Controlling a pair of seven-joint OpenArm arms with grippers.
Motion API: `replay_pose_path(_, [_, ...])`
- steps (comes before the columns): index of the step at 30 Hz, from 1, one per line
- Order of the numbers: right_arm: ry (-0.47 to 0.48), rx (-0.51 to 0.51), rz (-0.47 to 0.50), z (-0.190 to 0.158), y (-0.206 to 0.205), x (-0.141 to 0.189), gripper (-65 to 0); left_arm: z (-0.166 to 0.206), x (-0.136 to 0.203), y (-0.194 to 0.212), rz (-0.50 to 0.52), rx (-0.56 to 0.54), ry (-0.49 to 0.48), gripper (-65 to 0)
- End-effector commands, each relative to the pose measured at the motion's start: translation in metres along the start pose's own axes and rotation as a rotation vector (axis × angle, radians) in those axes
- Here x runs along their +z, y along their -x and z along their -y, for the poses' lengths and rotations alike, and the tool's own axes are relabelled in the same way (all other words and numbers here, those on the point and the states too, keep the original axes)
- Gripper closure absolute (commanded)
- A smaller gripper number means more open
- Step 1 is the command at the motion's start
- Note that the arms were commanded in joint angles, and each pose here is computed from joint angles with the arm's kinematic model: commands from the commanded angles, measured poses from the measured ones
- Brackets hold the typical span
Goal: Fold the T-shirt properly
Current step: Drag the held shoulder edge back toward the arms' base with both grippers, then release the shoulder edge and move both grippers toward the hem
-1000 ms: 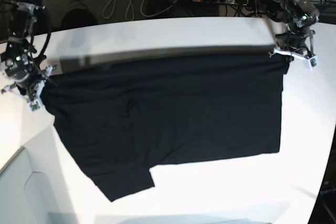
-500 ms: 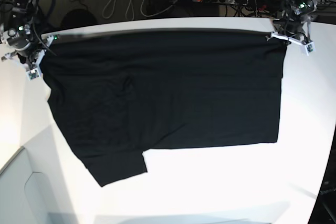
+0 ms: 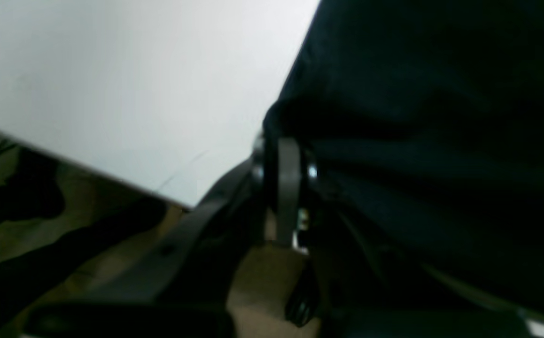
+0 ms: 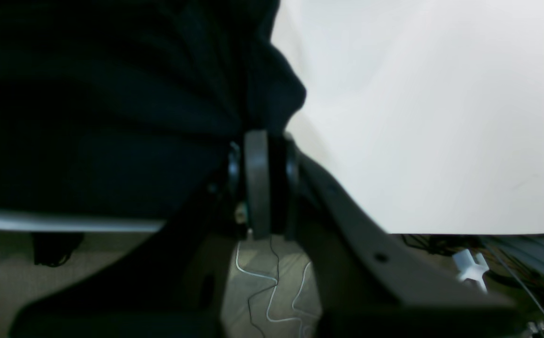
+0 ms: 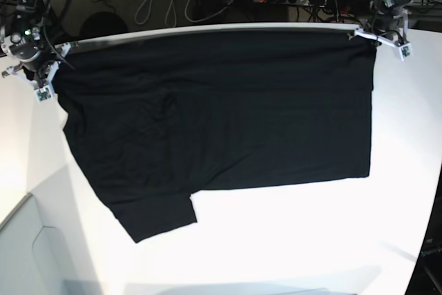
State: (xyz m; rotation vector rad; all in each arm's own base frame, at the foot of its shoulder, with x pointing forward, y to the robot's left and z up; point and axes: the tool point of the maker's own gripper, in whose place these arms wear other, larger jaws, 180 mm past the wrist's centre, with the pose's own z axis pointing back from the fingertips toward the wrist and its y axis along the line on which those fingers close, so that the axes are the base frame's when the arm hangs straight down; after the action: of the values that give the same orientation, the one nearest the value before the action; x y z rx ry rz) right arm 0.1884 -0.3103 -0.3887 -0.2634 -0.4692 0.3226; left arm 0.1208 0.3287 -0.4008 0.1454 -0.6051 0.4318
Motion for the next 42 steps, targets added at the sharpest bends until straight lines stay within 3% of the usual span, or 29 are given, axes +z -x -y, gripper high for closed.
replay_pose_path(1, [0.026,0.025,0.022,0.01,-0.006,0.005,-0.3,-0.003,0.004,-0.008,0.029,-0.009,-0.009,0.0])
replay_pose_path(12, [0.023,0.026,0.019,0.009,-0.005,0.005,-0.6,-0.008,0.004,0.0,0.004,-0.013,-0.019,0.0])
replay_pose_path(14, [0.023,0.026,0.019,0.009,-0.005,0.005,-1.7,-0.008,0.006,0.0,0.005,-0.018,-0.021,-2.9])
replay_pose_path(19, [0.02,0.025,0.02,0.009,-0.005,0.005,-17.3,-0.014,0.008,0.0,0.009,-0.006,-0.036,-18.8])
replay_pose_path(24, [0.02,0.025,0.02,0.009,-0.005,0.005,-35.1,-0.025,0.012,-0.003,0.022,0.012,-0.064,-19.0])
replay_pose_path(26, [0.017,0.03,0.019,0.009,-0.004,0.005,-38.5,-0.026,0.012,-0.004,0.023,0.012,-0.066,-19.0])
replay_pose_path(31, [0.035,0.012,0.019,0.021,0.002,0.011,-39.2,-0.04,0.024,-0.019,0.078,0.027,-0.107,-19.3])
replay_pose_path(38, [0.051,0.009,0.046,0.029,-0.009,0.012,-39.2,-0.018,0.045,-0.063,0.222,0.02,-0.033,-19.3])
replay_pose_path(42, [0.082,0.009,0.111,0.038,-0.036,0.017,-39.2,-0.008,0.048,-0.087,0.293,0.019,-0.017,-19.3])
